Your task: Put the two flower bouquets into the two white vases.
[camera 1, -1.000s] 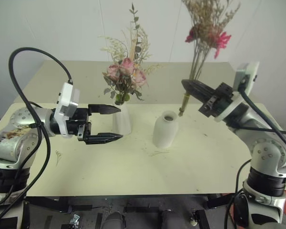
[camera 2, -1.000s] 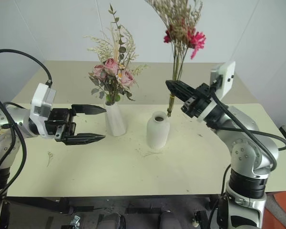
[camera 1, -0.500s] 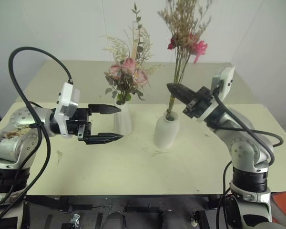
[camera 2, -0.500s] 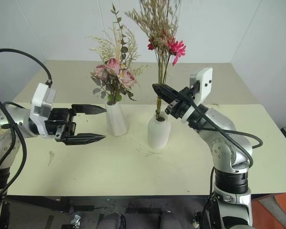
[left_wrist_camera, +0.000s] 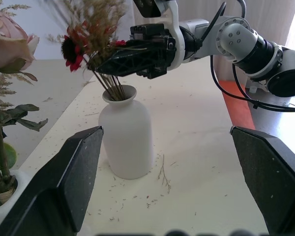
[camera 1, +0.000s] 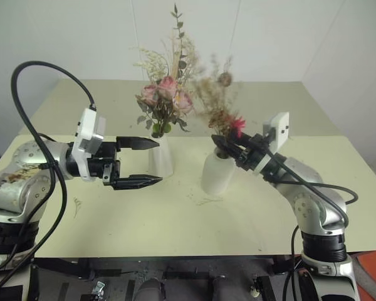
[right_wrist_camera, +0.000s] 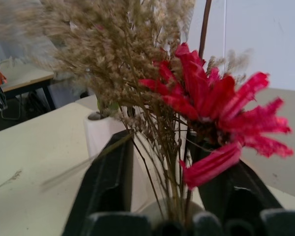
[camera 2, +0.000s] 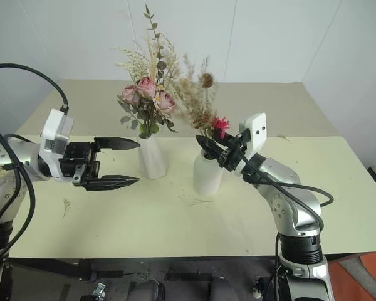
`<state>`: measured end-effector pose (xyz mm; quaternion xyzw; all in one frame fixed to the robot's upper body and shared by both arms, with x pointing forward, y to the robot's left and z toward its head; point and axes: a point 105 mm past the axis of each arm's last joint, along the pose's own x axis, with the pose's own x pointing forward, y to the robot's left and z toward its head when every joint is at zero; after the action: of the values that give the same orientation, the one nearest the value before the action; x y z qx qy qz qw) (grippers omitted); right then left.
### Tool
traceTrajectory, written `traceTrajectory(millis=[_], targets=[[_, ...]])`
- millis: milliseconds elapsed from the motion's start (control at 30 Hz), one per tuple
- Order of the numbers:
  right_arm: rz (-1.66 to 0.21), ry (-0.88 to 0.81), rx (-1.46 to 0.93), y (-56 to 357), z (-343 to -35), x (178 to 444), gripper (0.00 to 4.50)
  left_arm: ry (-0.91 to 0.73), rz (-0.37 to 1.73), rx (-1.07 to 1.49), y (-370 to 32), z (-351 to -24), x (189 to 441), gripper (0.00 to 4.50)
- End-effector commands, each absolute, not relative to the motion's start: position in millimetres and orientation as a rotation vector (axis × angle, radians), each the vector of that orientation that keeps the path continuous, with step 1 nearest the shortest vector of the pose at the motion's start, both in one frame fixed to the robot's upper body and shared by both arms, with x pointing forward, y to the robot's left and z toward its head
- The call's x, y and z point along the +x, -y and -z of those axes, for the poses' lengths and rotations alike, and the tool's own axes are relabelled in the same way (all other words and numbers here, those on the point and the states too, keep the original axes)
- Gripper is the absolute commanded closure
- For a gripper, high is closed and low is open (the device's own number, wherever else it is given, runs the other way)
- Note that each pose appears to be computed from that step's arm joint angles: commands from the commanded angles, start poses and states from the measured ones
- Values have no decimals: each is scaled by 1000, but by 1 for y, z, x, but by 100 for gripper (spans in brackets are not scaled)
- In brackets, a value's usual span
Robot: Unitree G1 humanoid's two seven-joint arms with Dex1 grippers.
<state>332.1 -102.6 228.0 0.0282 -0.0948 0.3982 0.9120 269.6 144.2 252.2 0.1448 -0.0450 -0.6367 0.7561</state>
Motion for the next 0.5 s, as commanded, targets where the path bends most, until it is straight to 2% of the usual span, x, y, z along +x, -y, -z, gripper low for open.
traceTrajectory(millis=[33,100,133,500], targets=[[-810,251,-17,109,-240,324,88,139,1386,354,-145,-262,264,0],[-821,220,-68,114,-236,319,18,142,1385,353,-145,-261,264,0],[-824,202,-93,118,-234,317,1,143,1385,352,-144,-261,264,0],[-799,44,-307,177,-228,292,1,133,1354,335,-149,-256,263,0]])
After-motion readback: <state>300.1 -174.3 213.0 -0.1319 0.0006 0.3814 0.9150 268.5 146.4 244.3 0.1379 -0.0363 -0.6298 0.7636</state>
